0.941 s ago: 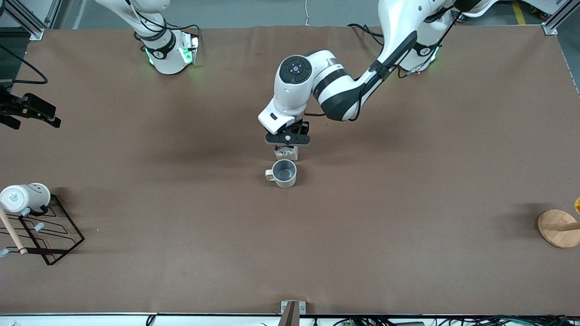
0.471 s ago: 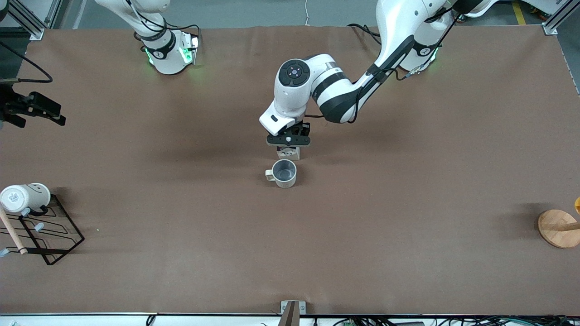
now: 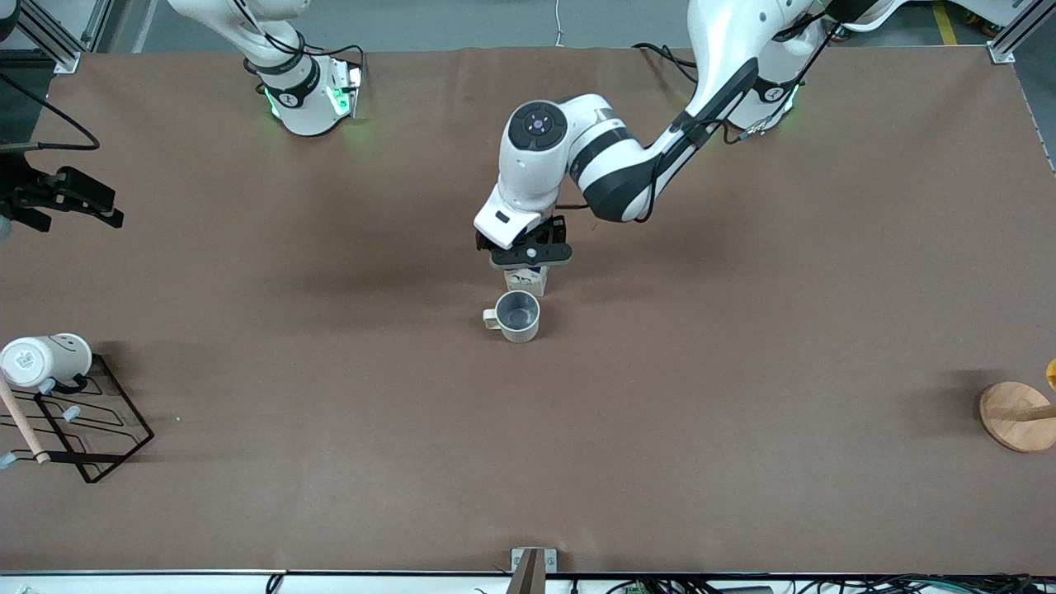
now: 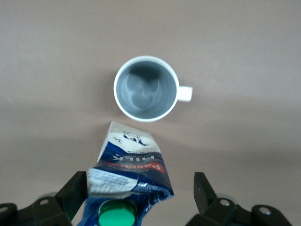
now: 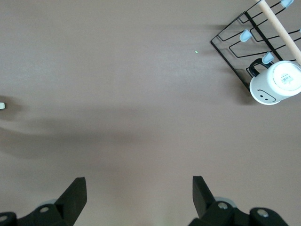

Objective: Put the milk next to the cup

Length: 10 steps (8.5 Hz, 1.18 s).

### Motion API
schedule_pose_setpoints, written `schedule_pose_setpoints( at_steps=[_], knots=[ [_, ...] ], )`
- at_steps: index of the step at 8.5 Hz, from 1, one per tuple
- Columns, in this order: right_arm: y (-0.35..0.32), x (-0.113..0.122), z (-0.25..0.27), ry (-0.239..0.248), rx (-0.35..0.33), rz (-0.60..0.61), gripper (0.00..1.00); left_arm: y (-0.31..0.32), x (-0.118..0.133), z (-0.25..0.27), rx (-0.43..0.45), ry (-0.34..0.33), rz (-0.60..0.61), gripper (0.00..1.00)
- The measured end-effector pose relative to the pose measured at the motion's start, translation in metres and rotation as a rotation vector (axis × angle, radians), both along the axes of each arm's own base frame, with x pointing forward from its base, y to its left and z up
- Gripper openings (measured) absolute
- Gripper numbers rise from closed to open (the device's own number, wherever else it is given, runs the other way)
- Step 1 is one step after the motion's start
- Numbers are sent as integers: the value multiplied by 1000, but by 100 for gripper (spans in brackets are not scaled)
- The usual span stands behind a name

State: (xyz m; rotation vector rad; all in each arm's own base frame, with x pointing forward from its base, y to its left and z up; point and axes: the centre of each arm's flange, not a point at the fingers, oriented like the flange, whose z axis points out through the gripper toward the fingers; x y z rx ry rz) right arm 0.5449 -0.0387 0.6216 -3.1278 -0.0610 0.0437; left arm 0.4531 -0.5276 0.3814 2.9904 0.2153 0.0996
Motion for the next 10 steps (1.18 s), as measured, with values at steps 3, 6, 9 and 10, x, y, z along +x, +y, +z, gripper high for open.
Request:
schedule_pose_setpoints(
  at_steps=[3, 6, 9, 10],
  knots=[
    [0, 0, 2, -2, 0, -1, 100, 108, 70, 110, 3, -140, 212, 100],
    [5, -2, 11, -6, 0, 9, 100, 243, 146, 127, 57, -167, 323, 100],
    [11, -5, 16, 13, -3, -78, 100, 382, 153, 184, 102, -88, 170, 100],
    [14, -5, 16, 13, -3, -80, 100, 430, 141, 207, 119, -62, 97, 100]
  ],
)
